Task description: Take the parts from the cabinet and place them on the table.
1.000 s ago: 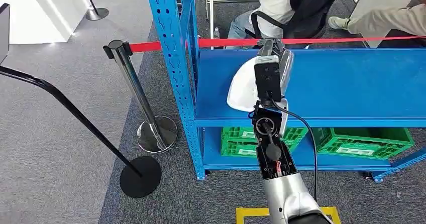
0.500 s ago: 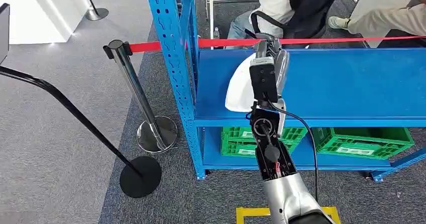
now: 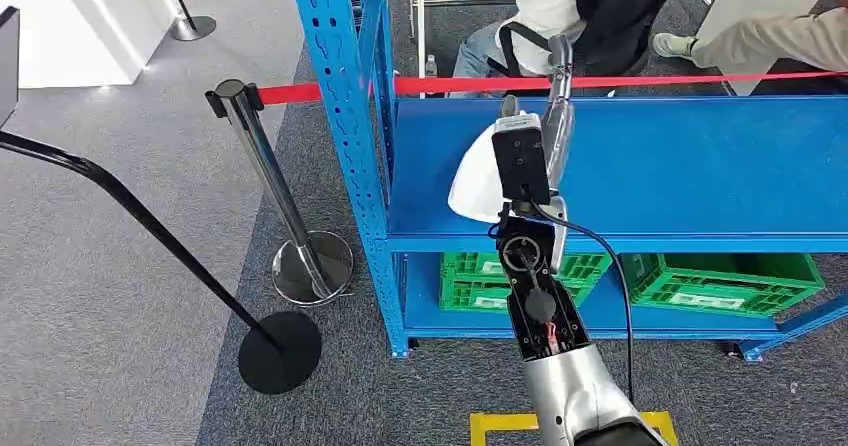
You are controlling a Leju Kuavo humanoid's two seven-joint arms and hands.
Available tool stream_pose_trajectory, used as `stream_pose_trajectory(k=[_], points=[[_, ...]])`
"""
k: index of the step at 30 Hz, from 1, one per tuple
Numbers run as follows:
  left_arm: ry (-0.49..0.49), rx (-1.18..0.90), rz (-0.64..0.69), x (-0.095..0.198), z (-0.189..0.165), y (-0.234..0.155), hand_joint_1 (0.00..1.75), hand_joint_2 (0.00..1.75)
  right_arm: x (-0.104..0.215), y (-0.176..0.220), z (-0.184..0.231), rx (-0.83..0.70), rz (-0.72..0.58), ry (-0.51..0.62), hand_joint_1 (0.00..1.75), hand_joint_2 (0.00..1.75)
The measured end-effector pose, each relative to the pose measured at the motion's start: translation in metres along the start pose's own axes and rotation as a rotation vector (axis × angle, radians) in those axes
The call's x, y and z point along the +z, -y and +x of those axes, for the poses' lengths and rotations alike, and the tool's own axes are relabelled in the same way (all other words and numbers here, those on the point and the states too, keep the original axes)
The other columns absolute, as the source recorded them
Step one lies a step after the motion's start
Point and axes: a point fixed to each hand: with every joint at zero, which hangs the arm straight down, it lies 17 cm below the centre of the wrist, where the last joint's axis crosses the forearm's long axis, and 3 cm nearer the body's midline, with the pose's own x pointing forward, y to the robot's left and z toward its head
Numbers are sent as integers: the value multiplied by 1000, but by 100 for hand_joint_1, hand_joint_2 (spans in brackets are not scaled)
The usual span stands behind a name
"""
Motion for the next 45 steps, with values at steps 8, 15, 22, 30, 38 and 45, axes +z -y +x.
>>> stream_pose_trajectory(k=[8,15,22,30,38,45], points=[[-1,-2,4,0,0,-1,0,0,0,-3,2,-1,6,4,0,0],[-5,-2,5,0,-1,-1,0,0,0,-7,0,19,26,-8,0,0],[-5,2,-3,0,-1,1,0,0,-9,-54,-28,226,237,-75,0,175],[-13,2,-3,-1,-2,3,0,0,-19,-97,-71,452,515,-230,0,175],[-17,0,-5,-1,-3,4,0,0,-6,-108,-99,660,692,-347,0,175],[-31,-5,-14,-3,-3,8,0,0,13,-104,-121,827,800,-440,0,175]])
